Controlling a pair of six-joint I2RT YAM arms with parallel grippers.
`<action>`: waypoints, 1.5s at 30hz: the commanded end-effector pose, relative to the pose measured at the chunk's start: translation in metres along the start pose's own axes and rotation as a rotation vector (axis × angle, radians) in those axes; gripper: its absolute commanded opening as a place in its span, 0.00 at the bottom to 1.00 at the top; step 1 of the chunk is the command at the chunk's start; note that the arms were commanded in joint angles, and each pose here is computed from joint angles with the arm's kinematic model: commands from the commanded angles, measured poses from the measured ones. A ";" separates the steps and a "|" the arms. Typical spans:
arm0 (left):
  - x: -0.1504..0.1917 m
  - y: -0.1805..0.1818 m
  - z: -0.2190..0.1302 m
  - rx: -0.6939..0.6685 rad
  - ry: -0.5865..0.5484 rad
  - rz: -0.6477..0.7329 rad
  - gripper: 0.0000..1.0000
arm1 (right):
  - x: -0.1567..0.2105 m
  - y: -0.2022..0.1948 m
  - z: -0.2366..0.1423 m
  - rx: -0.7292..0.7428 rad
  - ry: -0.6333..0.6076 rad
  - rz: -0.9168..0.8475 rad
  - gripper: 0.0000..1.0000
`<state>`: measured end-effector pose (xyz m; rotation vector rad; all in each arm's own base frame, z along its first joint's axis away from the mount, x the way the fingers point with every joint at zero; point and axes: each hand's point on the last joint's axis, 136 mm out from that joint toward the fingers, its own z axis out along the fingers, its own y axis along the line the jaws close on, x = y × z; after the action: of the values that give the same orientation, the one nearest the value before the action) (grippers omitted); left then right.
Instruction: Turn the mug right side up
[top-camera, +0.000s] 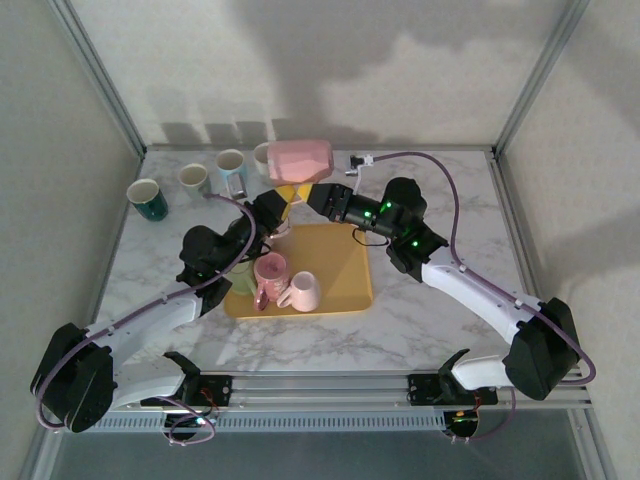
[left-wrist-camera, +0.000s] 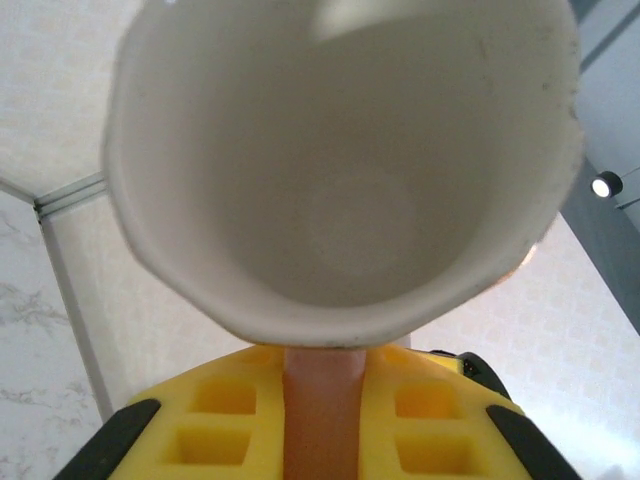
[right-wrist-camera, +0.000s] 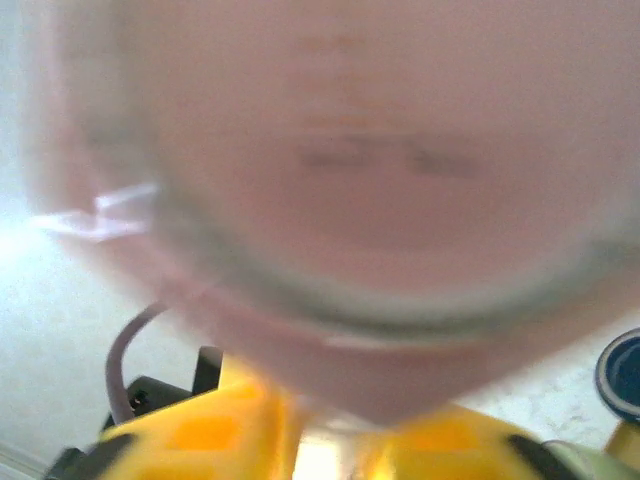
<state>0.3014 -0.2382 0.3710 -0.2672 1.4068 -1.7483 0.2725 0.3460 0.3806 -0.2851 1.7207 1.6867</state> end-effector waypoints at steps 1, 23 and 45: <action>-0.008 -0.028 0.007 0.071 -0.019 0.063 0.00 | -0.016 0.030 -0.004 -0.046 -0.048 -0.110 0.42; -0.068 0.010 -0.017 -0.482 -0.082 0.479 0.00 | 0.027 -0.057 -0.112 0.674 0.273 -0.476 0.65; -0.166 0.138 -0.126 -1.337 -0.175 0.626 0.00 | 0.038 -0.115 -0.090 0.820 0.395 -0.392 0.66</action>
<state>0.3745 -0.0484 0.2285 -0.5769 2.1298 -0.1481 0.2780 0.2586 0.2466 -0.5658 2.3212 0.5943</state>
